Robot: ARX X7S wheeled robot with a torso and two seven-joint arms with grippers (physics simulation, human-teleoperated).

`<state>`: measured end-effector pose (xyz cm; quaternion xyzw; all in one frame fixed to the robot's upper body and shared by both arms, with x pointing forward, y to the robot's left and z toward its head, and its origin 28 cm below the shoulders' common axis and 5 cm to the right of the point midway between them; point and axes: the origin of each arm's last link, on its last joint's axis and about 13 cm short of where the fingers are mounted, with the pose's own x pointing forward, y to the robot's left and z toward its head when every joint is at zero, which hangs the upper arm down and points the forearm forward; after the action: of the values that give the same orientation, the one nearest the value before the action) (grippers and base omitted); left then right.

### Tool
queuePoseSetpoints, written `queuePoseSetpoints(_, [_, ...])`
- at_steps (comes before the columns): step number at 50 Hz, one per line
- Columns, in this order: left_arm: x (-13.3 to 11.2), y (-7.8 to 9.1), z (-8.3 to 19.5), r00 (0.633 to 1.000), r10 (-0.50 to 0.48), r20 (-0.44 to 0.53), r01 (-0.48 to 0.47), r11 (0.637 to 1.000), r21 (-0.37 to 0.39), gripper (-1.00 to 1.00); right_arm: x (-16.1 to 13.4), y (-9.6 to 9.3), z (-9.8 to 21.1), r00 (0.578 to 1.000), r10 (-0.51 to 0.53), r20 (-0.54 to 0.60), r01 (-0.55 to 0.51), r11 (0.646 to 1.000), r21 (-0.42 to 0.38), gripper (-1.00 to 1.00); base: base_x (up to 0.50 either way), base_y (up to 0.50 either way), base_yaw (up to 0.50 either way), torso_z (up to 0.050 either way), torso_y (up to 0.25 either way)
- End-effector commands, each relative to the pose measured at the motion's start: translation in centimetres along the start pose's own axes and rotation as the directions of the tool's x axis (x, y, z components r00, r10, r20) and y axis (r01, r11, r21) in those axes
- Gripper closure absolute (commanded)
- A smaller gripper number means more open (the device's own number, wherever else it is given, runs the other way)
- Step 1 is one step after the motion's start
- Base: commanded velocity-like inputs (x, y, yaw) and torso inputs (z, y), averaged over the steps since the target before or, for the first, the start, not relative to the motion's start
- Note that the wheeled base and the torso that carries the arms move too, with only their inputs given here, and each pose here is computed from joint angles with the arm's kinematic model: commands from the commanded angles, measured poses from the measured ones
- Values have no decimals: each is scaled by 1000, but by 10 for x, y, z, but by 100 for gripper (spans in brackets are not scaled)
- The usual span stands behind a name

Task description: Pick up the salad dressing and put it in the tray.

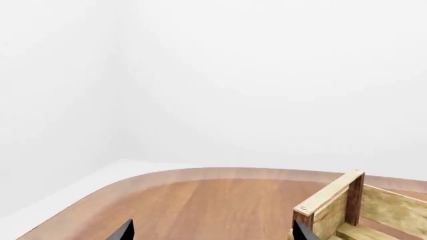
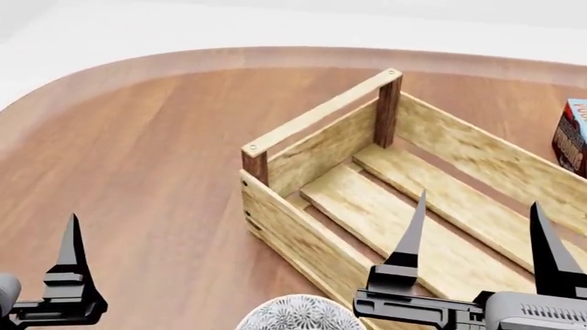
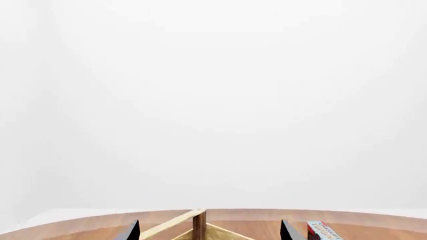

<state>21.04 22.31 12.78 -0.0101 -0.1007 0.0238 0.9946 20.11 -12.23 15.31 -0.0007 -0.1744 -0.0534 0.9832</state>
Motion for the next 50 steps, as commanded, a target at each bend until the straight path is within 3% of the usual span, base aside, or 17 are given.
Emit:
queuePoseSetpoints(1, [1, 0, 1, 1000, 0, 3, 0, 1000, 0, -100, 0, 0, 1, 1000, 3, 9, -3, 1000, 1, -100, 0, 0, 500, 0, 0])
queuePoseSetpoints(50, [1, 2, -1, 1000, 4, 1, -4, 1000, -1, -100, -2, 2, -2, 999, 47, 3, -47, 999, -14, -100, 0, 0, 500, 0, 0])
